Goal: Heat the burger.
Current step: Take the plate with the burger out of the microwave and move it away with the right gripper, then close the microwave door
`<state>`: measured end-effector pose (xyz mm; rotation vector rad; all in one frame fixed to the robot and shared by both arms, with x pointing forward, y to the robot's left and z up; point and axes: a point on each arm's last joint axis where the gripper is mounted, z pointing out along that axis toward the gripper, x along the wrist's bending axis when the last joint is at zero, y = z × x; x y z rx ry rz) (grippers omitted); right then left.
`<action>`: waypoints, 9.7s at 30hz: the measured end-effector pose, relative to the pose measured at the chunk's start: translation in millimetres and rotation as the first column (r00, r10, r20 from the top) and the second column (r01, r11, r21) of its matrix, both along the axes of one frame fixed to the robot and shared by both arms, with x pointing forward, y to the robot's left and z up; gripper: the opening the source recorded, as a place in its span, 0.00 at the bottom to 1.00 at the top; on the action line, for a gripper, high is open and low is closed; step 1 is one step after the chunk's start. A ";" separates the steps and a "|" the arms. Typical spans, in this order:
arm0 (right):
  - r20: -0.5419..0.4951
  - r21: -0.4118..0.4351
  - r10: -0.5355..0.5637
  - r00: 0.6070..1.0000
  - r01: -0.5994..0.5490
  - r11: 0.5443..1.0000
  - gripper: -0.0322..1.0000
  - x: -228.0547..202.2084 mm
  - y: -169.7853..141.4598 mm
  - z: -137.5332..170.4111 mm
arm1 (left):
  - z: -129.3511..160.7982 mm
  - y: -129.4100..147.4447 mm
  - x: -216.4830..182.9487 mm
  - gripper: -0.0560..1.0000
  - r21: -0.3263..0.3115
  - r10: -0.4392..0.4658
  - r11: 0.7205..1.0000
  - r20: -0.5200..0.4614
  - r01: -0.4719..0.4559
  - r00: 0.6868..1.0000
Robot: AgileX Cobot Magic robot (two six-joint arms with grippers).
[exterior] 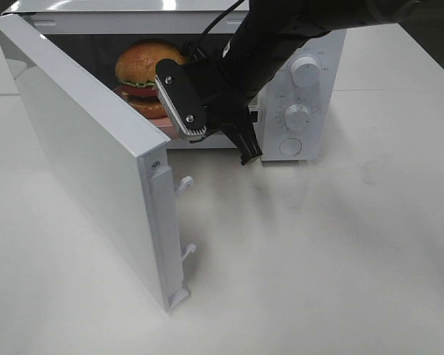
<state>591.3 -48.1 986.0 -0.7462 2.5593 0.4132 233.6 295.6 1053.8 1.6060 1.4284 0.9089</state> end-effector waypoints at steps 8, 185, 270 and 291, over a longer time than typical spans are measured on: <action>-0.026 -0.004 0.012 1.000 -0.013 1.000 0.12 -17.2 -9.7 2.9 | 0.0 0.0 0.0 0.99 0.000 0.000 1.000 0.000 0.000 1.000; 0.118 0.136 -0.921 -0.372 0.925 -0.356 0.12 -134.0 -179.2 -79.8 | 0.0 0.0 0.0 0.99 0.000 0.000 1.000 0.000 0.000 1.000; -0.506 0.044 -0.862 -0.010 0.998 -0.037 0.75 -229.5 -183.3 43.9 | 0.0 0.0 0.0 0.99 0.000 0.000 1.000 0.000 0.000 1.000; -0.609 0.215 -0.793 -0.036 0.954 -0.208 0.75 -298.4 -237.6 77.1 | 0.0 0.0 0.0 0.99 0.000 0.000 1.000 0.000 0.000 1.000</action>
